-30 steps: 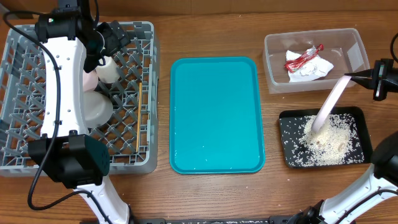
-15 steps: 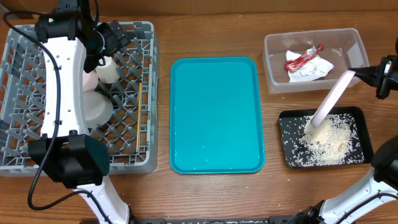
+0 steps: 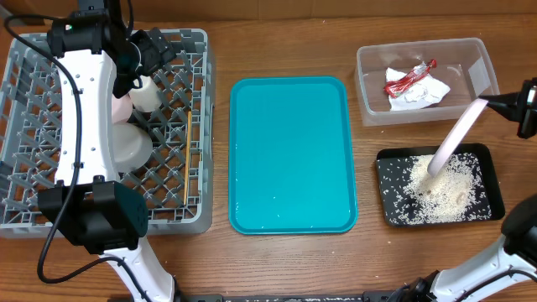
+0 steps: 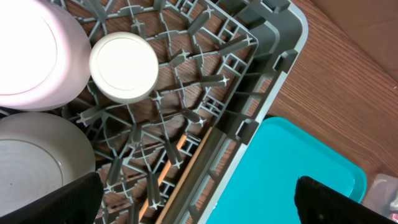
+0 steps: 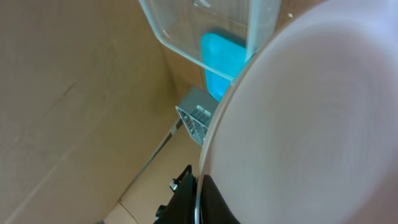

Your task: Sort waste into correct bins and load items into the dishwasher

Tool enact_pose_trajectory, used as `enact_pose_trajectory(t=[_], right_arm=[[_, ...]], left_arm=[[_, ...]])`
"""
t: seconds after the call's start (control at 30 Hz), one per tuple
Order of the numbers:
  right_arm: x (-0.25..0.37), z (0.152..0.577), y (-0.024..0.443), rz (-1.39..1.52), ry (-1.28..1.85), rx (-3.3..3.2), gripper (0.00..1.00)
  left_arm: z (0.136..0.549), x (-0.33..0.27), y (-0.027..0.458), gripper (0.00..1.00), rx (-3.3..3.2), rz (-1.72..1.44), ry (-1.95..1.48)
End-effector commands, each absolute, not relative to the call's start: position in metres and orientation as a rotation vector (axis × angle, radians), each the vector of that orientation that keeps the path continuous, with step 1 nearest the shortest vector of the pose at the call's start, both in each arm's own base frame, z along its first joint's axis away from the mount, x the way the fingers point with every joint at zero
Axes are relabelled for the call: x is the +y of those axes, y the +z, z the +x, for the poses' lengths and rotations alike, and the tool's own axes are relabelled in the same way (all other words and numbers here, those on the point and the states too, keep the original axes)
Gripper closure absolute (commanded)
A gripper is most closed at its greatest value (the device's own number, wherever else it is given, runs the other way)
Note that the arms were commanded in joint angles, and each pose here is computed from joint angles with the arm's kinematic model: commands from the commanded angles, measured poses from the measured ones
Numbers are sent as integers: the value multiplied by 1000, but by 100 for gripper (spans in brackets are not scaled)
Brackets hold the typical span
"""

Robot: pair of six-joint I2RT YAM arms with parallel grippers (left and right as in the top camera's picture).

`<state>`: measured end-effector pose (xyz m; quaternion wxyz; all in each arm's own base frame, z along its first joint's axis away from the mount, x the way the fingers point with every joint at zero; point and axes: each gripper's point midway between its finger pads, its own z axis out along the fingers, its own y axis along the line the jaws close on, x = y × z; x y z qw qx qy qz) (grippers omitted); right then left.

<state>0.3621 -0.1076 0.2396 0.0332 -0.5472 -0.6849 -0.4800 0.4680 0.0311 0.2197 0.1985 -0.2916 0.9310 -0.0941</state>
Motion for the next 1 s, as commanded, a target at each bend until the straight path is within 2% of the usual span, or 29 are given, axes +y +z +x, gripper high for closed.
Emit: enact_pose_trajectory(t=[0.0,0.07,0.23,0.37,0.67,0.97], right_arm=[[-122,346,237,-1767,-1442,-2088,97],[-121,341,238,-1717,-1549,-2087,97],[-130,314,213,-1813,-1524,-1927,97],[-130,317,225,-1688,-1800,-2007,97],[-121,326,233,-1613,-1856,-2082,96],[-55,366,283,-1066,-2197,-2320,96]], left_arm=[[467,29,235,0,2567,-812,-268],[467,29,235,0,2567,-812,-268],[467,29,235,0,2567,-812,-268],[467,29,235,0,2566,-812,-268],[467,29,235,0,2567,-812,-268],[467,29,235,0,2567,-812,-268]])
